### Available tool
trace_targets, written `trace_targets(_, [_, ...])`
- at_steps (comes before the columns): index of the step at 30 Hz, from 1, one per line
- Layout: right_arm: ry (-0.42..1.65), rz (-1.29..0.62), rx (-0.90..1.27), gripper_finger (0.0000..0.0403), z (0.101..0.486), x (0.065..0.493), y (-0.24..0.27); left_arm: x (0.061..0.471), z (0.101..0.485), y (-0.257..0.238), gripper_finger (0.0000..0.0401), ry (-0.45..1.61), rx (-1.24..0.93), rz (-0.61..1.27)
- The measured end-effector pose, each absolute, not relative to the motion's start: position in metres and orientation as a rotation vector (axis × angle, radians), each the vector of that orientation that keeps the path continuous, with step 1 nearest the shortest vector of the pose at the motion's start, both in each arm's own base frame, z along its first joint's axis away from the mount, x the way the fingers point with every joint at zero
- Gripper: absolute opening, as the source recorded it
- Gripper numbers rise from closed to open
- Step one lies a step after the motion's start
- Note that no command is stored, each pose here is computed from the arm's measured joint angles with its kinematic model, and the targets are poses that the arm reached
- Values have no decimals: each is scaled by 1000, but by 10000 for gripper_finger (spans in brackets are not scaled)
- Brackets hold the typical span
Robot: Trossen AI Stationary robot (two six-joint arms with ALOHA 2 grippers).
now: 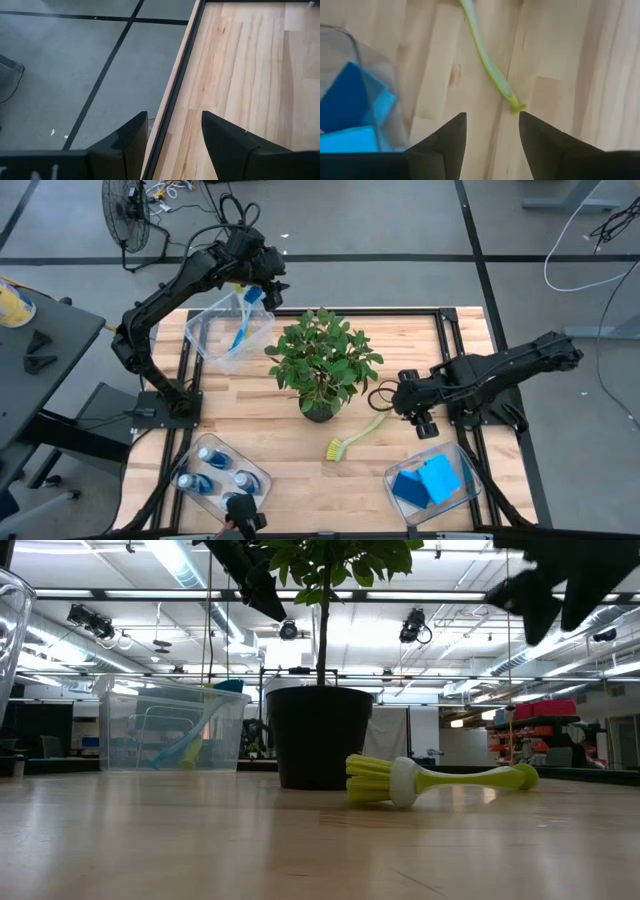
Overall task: Pick & Place Kitchen Sink Supplies
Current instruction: Put the green kitchen brush into the top transparent bin
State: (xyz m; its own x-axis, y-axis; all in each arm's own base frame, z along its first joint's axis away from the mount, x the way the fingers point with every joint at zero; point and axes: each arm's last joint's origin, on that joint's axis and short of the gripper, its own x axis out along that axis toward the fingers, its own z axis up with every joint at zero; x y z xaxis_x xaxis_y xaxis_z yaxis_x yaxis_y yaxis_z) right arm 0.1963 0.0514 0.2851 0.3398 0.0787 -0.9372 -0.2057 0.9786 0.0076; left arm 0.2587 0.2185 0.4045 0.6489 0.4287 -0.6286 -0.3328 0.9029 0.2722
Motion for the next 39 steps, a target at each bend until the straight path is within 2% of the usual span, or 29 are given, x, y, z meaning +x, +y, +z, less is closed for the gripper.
trace_targets(7, [1166,190,-140,183,247,203,44,259,404,219,190,747,130,437])
trace_targets(20, [966,265,-250,183,166,201,35,258,404,219,190,758,137,462])
trace_targets(31, [878,362,-380,183,140,190,32,258,404,220,190,767,143,485])
trace_targets(39, [852,334,-371,183,135,189,27,258,404,220,190,767,143,485])
